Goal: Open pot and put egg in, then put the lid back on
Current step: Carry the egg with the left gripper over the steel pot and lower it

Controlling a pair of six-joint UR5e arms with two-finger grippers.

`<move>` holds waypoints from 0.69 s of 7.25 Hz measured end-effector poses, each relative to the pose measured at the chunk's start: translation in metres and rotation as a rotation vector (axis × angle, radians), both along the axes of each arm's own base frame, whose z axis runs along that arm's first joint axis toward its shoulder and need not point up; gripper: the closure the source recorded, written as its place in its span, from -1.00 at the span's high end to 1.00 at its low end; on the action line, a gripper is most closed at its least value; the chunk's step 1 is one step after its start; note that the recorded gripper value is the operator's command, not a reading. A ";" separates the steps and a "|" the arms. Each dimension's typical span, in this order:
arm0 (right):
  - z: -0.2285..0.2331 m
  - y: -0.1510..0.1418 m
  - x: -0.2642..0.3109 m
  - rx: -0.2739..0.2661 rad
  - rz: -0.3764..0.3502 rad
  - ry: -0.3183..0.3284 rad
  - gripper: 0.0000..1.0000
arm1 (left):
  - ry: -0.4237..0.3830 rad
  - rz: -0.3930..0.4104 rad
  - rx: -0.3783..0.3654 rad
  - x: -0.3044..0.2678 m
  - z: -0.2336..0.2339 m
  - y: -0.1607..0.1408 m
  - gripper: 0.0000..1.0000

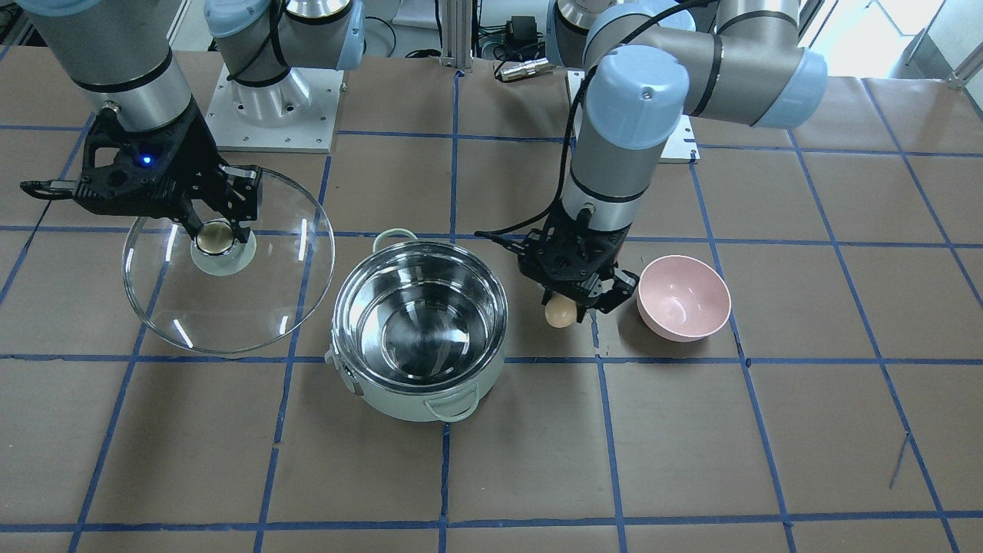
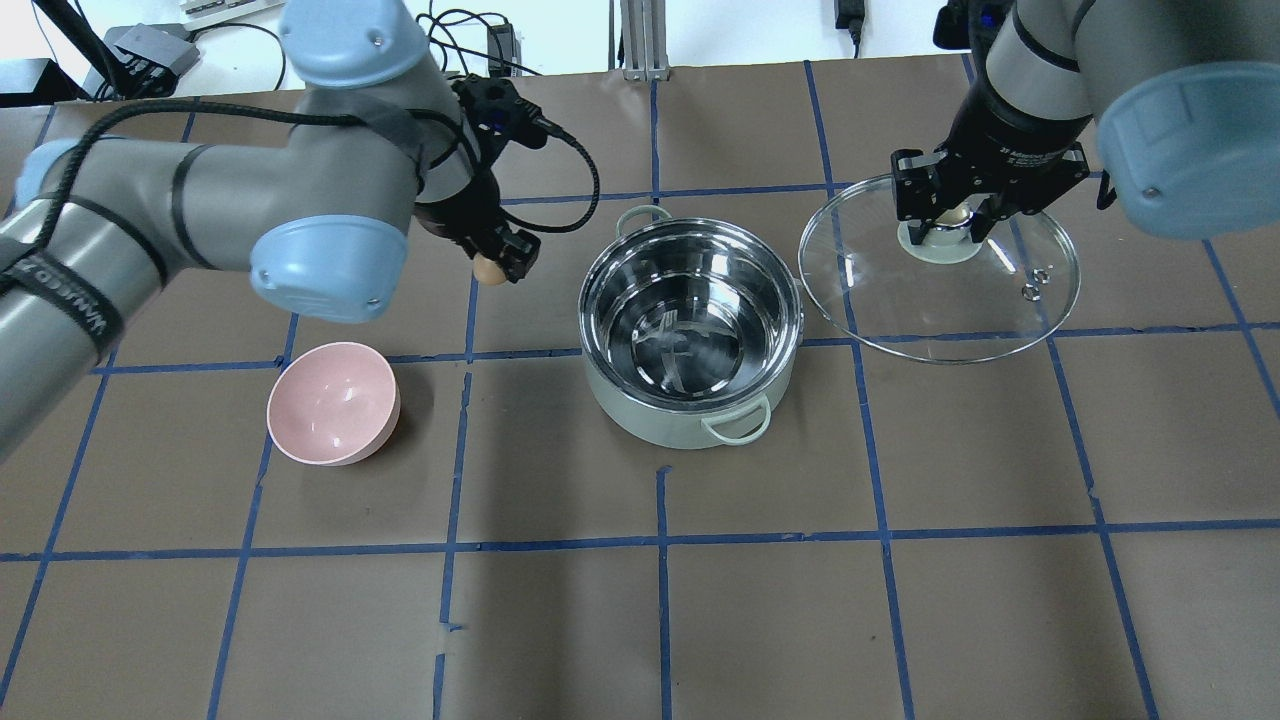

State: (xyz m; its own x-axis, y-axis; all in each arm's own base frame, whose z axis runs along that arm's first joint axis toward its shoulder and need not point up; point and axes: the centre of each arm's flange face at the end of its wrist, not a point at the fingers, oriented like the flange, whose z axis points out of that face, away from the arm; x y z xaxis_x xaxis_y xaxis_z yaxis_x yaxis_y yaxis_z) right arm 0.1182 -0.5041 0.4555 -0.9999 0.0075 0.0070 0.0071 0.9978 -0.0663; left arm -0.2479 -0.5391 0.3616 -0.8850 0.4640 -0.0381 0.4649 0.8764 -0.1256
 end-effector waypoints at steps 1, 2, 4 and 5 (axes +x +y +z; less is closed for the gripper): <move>0.000 0.000 -0.001 0.001 0.005 0.001 -0.22 | 0.016 0.083 0.007 -0.032 -0.008 0.000 -0.77; -0.002 0.000 -0.003 0.004 0.017 0.002 -0.22 | 0.028 0.149 0.012 -0.055 -0.015 0.003 -0.77; -0.004 -0.001 -0.006 0.010 0.030 0.004 -0.22 | 0.032 0.239 0.028 -0.087 -0.037 0.011 -0.77; -0.004 -0.001 -0.007 0.011 0.031 0.005 -0.22 | 0.011 0.242 0.024 -0.099 -0.051 0.016 -0.77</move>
State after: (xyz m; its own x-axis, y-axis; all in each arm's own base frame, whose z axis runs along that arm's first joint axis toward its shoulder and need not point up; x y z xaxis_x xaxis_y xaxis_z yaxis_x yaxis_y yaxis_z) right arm 0.1115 -0.5049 0.4511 -0.9997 -0.0235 0.0115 -0.0241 0.9982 -0.0557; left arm -0.3473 -0.5234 0.3110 -0.9708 0.2389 -0.0193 0.2396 0.9649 -0.1073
